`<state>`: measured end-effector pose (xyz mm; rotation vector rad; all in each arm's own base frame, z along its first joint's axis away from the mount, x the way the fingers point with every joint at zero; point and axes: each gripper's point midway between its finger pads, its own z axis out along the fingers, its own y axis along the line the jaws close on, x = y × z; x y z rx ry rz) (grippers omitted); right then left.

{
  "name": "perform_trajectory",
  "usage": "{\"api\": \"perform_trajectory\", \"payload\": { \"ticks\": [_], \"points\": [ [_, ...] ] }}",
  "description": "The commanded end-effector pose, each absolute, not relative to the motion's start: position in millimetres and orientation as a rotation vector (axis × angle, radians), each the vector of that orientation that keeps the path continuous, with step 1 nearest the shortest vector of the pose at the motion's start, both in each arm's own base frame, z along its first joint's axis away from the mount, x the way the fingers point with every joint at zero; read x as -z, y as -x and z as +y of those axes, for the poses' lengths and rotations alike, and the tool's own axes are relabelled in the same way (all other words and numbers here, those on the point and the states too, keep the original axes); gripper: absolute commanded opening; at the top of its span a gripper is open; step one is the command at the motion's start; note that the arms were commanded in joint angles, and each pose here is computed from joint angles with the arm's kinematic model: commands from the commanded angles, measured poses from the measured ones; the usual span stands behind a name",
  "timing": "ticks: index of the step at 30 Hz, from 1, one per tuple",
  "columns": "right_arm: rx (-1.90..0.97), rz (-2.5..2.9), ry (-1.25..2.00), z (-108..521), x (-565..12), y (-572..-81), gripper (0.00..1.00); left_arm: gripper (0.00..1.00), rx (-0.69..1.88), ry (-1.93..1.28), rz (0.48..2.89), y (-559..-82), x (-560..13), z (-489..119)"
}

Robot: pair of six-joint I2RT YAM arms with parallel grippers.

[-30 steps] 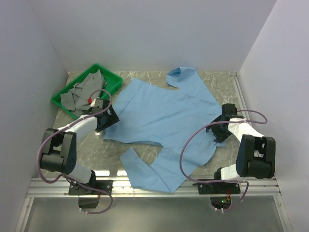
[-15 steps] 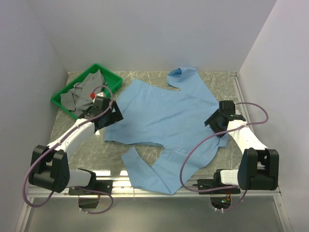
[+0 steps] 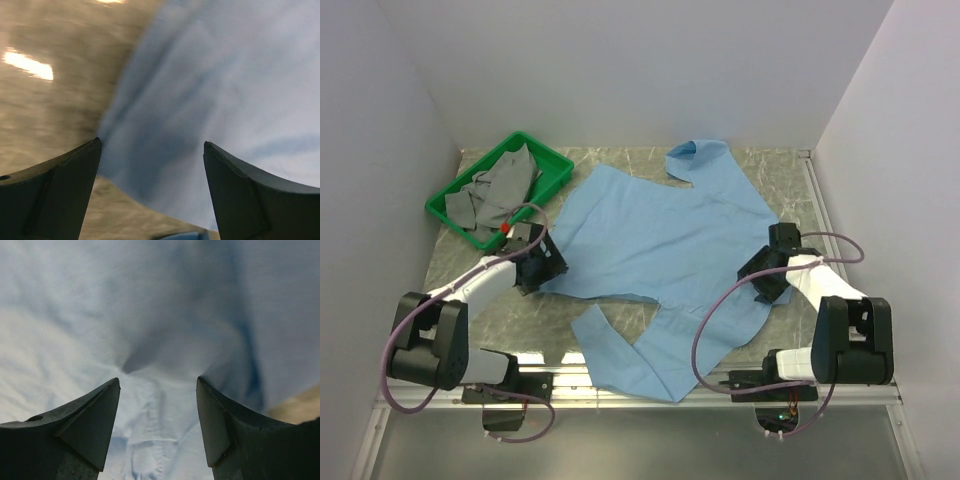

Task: Fold and stack the long sleeve shirts
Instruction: Flatten the shirt out

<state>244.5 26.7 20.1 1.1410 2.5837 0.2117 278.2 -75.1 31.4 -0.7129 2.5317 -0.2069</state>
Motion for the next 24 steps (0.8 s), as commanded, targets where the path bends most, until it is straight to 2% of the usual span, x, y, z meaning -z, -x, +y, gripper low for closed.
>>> {"api": "perform_trajectory", "payload": {
  "ticks": [1,7,10,14,16,17,18,24],
  "points": [
    [-0.066,2.509,-1.181,-4,-29,-244,0.7,0.89,0.16,0.792,2.493,-277,-35,-55],
    [-0.072,2.341,-0.983,-7,-94,-294,0.7,0.93,0.2,0.67,2.451,-298,-67,-60],
    [-0.137,2.276,-0.8,12,-128,-327,0.68,0.95,0.265,0.463,2.396,-313,-101,-89],
    [-0.355,2.24,-0.621,52,-150,-369,0.67,0.95,0.41,0.161,2.301,-329,-147,-159],
    [-0.431,2.189,-0.57,65,-157,-394,0.66,0.94,0.481,0.077,2.288,-333,-150,-185],
    [-0.471,2.173,-0.547,71,-160,-402,0.63,0.93,0.519,-0.002,2.268,-332,-157,-205],
    [-0.563,2.123,-0.49,84,-174,-416,0.61,0.93,0.54,-0.058,2.273,-335,-153,-221],
    [-0.684,2.156,-0.465,110,-160,-473,0.61,0.91,0.659,-0.401,2.26,-322,-137,-307]
  ]
}}
